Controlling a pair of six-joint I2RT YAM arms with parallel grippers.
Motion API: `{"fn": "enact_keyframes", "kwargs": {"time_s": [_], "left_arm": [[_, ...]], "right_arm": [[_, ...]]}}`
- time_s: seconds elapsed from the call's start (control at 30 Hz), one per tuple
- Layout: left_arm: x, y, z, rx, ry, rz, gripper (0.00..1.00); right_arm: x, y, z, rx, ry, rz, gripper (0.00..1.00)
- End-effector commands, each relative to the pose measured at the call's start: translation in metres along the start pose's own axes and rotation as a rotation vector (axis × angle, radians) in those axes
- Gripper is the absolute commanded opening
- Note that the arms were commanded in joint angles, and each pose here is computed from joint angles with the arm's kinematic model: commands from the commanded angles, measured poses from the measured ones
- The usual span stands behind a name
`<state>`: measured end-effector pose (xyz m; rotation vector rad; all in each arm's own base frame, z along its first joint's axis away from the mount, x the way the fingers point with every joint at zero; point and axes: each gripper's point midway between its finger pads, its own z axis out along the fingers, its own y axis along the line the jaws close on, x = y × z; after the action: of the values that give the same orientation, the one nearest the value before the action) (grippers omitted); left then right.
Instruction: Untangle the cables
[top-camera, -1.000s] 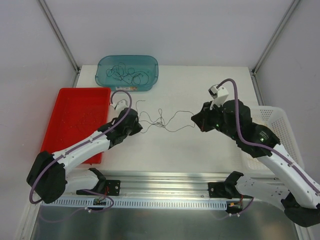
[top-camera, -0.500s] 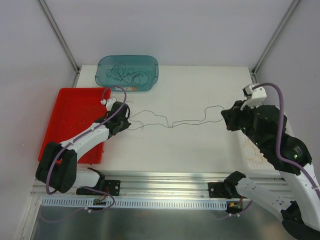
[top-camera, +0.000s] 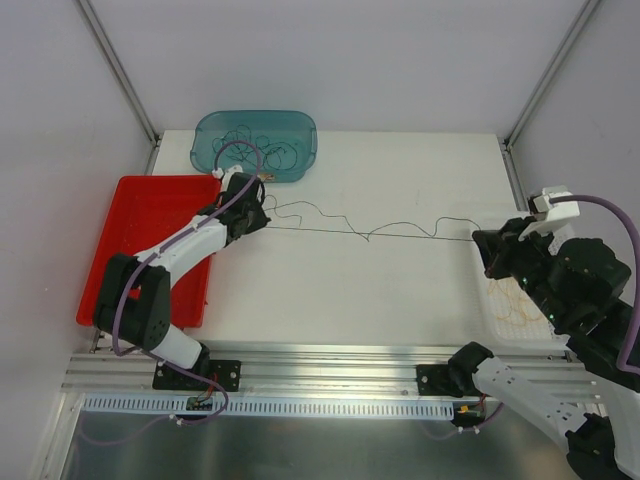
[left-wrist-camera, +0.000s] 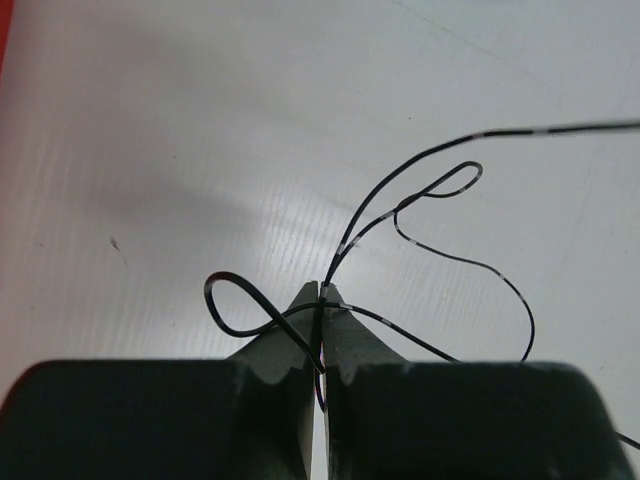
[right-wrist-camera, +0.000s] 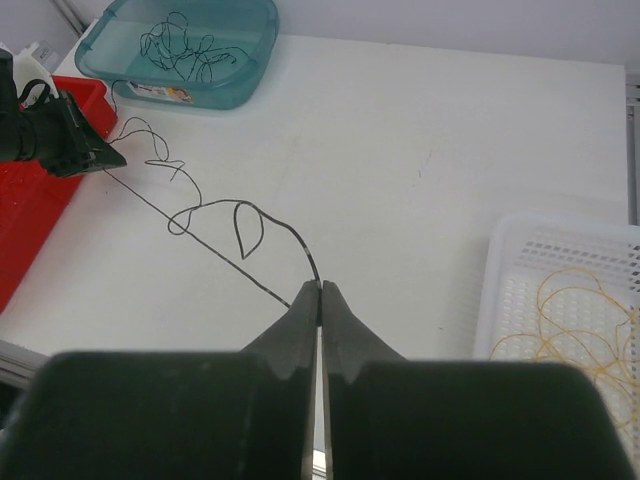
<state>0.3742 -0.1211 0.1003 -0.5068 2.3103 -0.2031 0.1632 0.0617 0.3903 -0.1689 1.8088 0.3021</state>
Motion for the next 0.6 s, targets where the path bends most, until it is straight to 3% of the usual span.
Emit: {"fn": "enact_keyframes", "kwargs": {"time_s": [0.0,0.13,0.23,0.43,0.57], "left_arm": [[-0.006,0.040,0.013,-0.135,0.017,0.047,0.00],[0.005,0.020,0.006,-0.020,0.086,0.044,0.00],[0.017,0.014,-0.008,0.048,0.121,0.026,0.06],[0.033,0.030,-0.038,0.082,0.107,0.012,0.24],[0.041,0.036,-0.051,0.105,0.104,0.006,0.40]], "right_arm": [[-0.028,-0.027,-0.025,0.101,-0.116,-0.035,0.01],[0.005,-0.011,0.001,0.052,0.006,-0.030,0.01],[0.039,0.009,0.030,-0.009,0.093,0.002,0.01],[0.085,0.029,0.068,-0.043,0.233,0.039,0.01],[0.084,0.034,0.076,-0.055,0.243,0.029,0.01]]}}
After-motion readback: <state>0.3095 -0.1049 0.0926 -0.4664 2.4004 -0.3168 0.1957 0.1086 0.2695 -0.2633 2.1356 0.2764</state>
